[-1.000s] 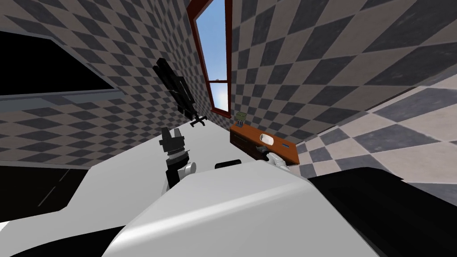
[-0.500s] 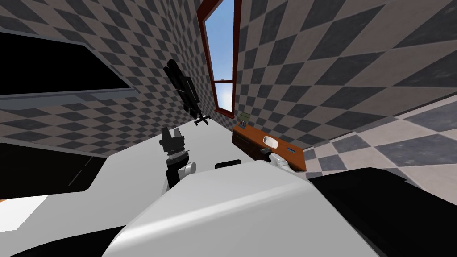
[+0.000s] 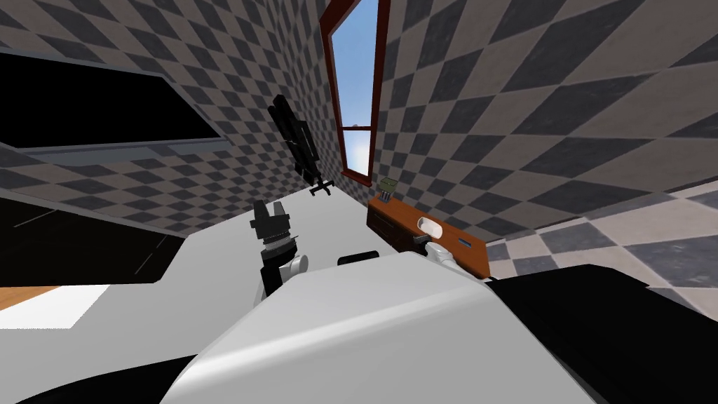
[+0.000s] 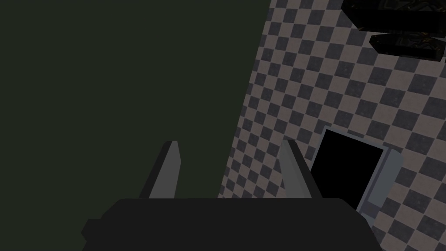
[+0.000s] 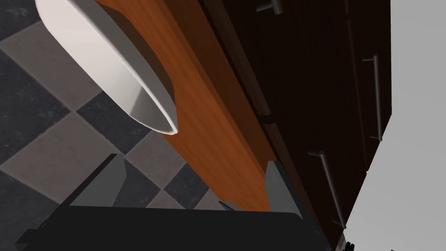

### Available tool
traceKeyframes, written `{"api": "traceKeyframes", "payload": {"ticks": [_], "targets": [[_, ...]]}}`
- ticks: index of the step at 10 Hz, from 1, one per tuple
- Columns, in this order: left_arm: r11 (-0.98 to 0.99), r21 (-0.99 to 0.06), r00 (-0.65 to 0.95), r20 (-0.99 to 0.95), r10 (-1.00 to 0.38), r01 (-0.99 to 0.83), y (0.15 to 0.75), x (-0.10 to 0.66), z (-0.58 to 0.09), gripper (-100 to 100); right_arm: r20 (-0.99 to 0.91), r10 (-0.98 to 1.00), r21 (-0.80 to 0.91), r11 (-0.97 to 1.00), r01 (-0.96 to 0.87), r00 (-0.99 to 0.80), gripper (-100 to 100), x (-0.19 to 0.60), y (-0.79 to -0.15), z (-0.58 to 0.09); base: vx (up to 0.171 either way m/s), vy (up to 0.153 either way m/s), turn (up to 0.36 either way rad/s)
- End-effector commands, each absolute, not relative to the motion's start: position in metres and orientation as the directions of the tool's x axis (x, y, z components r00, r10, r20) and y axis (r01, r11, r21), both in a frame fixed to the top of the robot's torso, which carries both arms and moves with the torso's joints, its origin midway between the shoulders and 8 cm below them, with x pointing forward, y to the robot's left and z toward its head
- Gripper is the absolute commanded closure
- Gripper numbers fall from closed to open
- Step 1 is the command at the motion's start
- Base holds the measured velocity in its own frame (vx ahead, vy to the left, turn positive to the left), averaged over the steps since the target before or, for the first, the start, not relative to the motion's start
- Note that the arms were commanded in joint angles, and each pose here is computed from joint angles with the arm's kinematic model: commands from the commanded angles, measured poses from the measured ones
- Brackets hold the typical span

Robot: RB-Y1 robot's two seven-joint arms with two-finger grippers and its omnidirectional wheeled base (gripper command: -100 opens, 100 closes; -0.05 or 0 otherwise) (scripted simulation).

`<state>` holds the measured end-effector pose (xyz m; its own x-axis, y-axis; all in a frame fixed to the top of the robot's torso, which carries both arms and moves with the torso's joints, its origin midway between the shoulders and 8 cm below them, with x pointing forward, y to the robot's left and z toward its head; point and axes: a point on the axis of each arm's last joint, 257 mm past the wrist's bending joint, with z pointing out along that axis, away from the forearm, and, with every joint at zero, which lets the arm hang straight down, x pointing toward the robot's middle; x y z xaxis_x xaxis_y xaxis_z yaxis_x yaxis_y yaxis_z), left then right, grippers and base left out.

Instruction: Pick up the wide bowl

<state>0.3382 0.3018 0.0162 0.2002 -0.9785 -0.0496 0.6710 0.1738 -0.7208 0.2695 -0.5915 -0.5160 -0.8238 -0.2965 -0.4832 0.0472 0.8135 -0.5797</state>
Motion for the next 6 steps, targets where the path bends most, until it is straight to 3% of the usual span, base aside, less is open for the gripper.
{"api": "traceKeyframes", "payload": {"ticks": [1,6], "targets": [[0.174,-0.721,0.200,-0.050,-0.979,0.671,0.302,0.338,0.016,0,-0.451,-0.305,-0.602,0.798,0.033,-0.839,-100,0.261,-0.600,-0.516,0.027,-0.024,0.091],[0.174,-0.721,0.200,-0.050,-0.978,0.671,0.302,0.338,0.016,0,-0.350,-0.333,-0.665,0.746,-0.018,-0.875,-100,0.238,-0.628,-0.519,0.019,-0.029,0.091]]}}
